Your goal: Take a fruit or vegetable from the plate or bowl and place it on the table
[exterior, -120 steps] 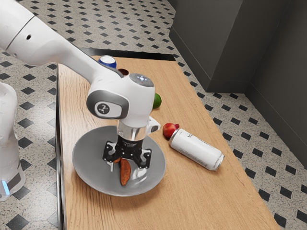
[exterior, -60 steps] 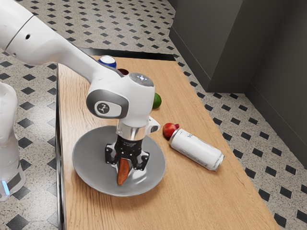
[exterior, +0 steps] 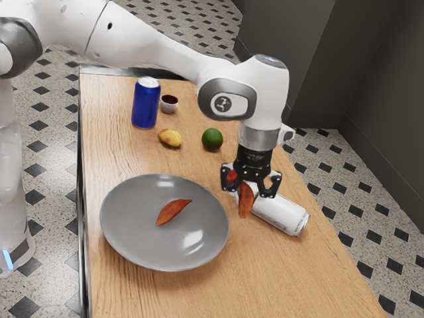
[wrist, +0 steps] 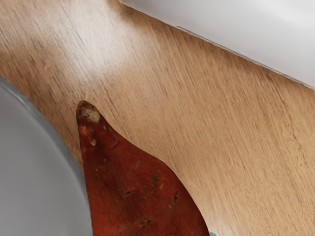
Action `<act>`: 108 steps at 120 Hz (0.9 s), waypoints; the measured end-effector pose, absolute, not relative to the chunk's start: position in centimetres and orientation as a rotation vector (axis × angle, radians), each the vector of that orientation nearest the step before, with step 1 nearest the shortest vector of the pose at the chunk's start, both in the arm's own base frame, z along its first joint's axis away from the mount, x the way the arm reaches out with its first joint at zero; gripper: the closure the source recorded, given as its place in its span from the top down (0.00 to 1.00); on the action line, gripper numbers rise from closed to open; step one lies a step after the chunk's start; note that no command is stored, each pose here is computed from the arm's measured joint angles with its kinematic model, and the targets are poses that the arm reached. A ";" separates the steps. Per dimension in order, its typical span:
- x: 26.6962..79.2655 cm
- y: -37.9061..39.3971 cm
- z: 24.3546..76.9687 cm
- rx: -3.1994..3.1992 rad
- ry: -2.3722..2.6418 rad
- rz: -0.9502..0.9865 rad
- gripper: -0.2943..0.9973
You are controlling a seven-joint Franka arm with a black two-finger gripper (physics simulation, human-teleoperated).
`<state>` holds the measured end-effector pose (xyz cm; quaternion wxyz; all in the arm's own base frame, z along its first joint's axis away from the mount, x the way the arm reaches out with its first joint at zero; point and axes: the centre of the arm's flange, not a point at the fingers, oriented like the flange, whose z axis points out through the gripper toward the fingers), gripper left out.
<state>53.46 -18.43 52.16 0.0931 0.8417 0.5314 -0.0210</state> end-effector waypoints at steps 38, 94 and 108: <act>55.3 -22.8 50.5 2.654 1.432 -0.079 0.36; 58.3 -26.6 50.5 2.766 1.294 -0.044 0.57; 58.1 -26.7 50.9 2.795 1.280 -0.017 0.68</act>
